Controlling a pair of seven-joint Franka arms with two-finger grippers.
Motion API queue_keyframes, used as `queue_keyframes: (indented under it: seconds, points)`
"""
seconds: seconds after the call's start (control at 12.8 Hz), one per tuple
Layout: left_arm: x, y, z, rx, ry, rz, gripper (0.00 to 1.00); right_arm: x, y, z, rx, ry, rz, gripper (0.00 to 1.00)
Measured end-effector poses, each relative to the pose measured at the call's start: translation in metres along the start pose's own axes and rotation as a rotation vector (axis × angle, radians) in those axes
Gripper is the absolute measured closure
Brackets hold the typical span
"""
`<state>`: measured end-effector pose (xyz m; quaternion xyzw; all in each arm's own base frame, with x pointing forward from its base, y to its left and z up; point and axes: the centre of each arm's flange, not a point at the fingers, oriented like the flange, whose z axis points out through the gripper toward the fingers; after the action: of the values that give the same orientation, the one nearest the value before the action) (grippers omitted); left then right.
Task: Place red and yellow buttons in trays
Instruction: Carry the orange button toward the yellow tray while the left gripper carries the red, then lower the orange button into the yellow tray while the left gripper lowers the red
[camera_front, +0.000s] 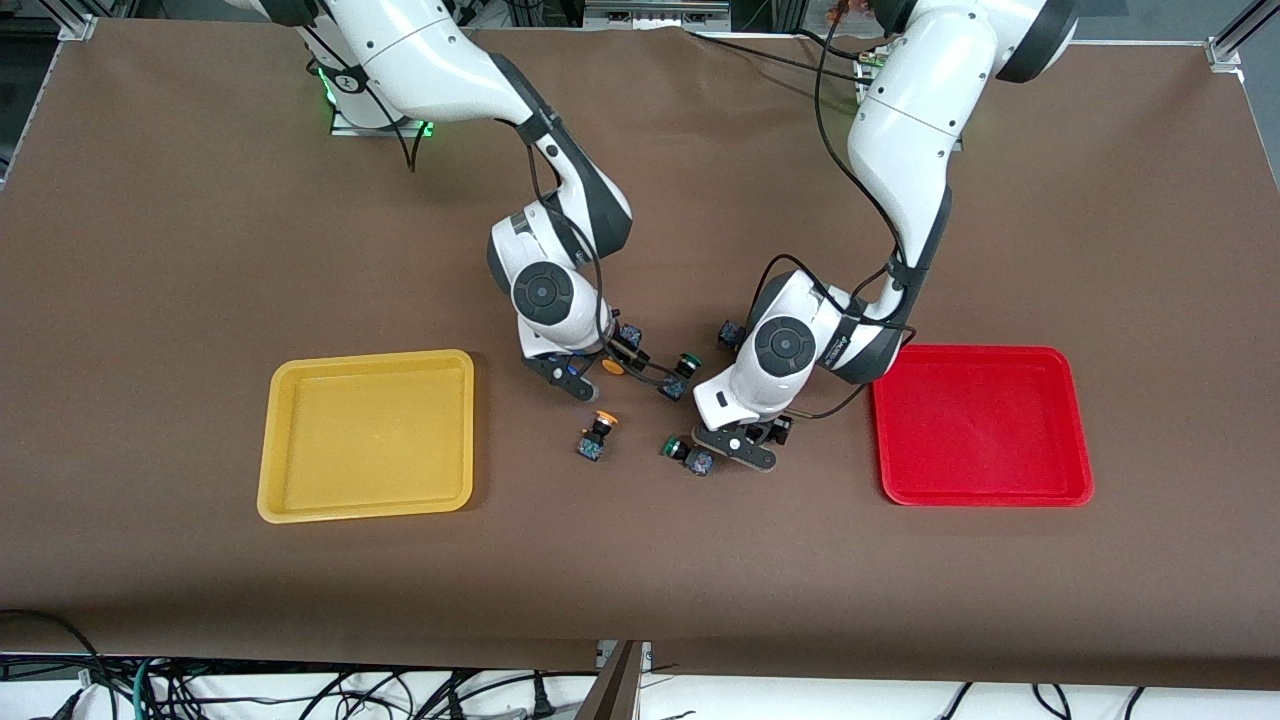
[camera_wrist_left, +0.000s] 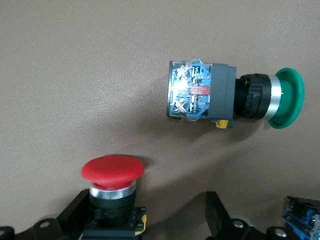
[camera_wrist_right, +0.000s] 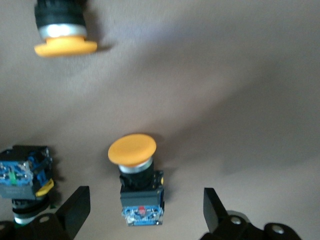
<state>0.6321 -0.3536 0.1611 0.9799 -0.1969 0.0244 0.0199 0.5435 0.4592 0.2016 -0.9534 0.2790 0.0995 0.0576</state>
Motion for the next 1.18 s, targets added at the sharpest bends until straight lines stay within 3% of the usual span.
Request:
queue_keyframes:
  seconds: [0.16,0.24,0.31,0.47,0.63,0.71,0.94,1.18]
  points:
    - [0.002,-0.003,-0.005,0.006,0.007,0.001,0.21,-0.004,-0.002,0.006,0.012,-0.001,0.003,0.00]
    - [0.003,-0.003,-0.008,0.017,0.012,0.014,0.32,-0.004,-0.003,0.009,0.019,0.004,0.004,0.07]
    - [0.004,-0.003,-0.011,0.035,0.018,0.033,0.44,-0.003,-0.004,0.014,0.026,0.009,0.004,0.07]
    - [0.005,-0.006,-0.021,0.055,0.008,0.045,0.67,-0.002,-0.003,0.024,0.030,0.015,0.007,0.30]
    - [0.002,-0.013,-0.045,0.074,-0.075,0.033,0.67,-0.001,-0.004,0.024,0.033,0.018,0.007,0.56]
    - [-0.002,-0.022,-0.065,0.086,-0.132,0.020,0.67,0.000,-0.005,0.020,0.038,0.022,0.005,0.60]
    - [-0.018,-0.066,-0.123,0.095,-0.283,0.055,0.67,0.033,0.005,-0.025,0.014,0.005,-0.021,0.60]
    - [-0.029,-0.143,-0.139,0.040,-0.350,0.206,0.67,0.132,0.063,-0.106,-0.003,-0.033,-0.164,0.60]
